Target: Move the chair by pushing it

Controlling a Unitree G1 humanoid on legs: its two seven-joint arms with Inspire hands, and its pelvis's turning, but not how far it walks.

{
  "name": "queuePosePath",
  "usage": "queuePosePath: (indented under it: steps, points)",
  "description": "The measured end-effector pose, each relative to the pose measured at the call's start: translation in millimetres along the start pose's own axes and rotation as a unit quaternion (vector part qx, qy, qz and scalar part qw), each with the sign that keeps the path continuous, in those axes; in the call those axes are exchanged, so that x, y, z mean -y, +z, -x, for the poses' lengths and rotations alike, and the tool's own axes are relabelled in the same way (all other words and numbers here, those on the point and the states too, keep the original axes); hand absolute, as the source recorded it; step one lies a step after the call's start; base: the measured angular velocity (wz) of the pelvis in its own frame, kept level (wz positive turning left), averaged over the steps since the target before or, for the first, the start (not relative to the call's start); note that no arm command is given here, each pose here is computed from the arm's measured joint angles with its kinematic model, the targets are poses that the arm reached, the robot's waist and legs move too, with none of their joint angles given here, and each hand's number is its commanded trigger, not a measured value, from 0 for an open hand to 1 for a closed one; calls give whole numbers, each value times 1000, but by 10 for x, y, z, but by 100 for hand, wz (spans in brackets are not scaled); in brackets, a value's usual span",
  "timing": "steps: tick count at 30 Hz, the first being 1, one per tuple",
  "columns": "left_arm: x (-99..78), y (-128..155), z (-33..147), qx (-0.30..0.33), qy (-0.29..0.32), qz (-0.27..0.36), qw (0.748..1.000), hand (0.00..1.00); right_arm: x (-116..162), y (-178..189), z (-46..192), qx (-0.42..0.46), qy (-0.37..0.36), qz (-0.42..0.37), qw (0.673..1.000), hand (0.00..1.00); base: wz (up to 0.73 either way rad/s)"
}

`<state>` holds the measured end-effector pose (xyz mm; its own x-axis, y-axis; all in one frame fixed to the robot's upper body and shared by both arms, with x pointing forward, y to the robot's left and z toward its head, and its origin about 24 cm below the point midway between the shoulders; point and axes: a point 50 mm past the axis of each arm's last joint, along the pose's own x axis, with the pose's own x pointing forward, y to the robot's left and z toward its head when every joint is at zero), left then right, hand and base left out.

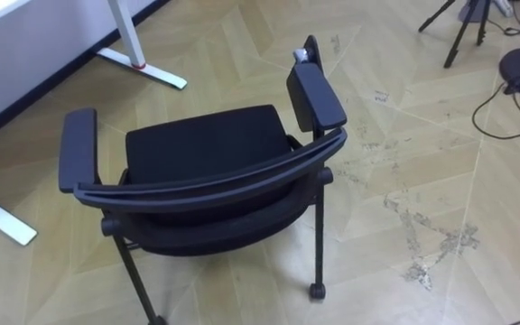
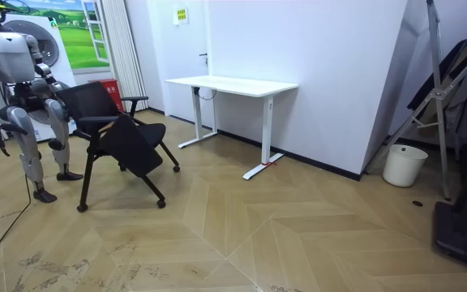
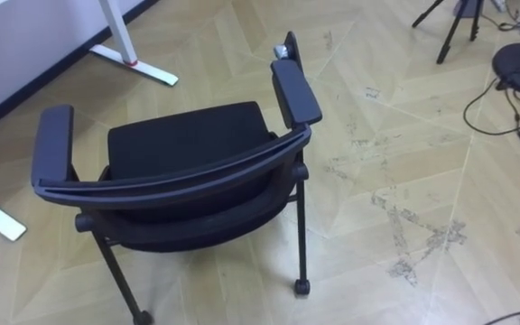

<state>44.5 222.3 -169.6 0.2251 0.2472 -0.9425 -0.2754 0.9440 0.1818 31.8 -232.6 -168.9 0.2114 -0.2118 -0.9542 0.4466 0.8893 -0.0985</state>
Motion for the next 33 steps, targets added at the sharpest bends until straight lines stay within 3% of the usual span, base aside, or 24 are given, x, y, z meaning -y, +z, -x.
queuePosePath:
  steps: [6,13,18,27,33]
  points:
    - [-203,54,18,18,83,44,995,0,40,20,0,2,-11,-4,1000,0,1]
    - [-494,316,42,64,179,-1,982,0,150,51,4,4,-28,3,1000,0,3]
    - [-609,578,95,119,229,1,966,0,262,79,11,6,-50,10,999,0,1]
    - [-502,1257,252,251,264,-13,931,0,246,124,4,13,-49,17,999,0,4]
    - [-450,1721,519,369,290,-53,881,0,240,158,1,18,-48,16,999,0,0]
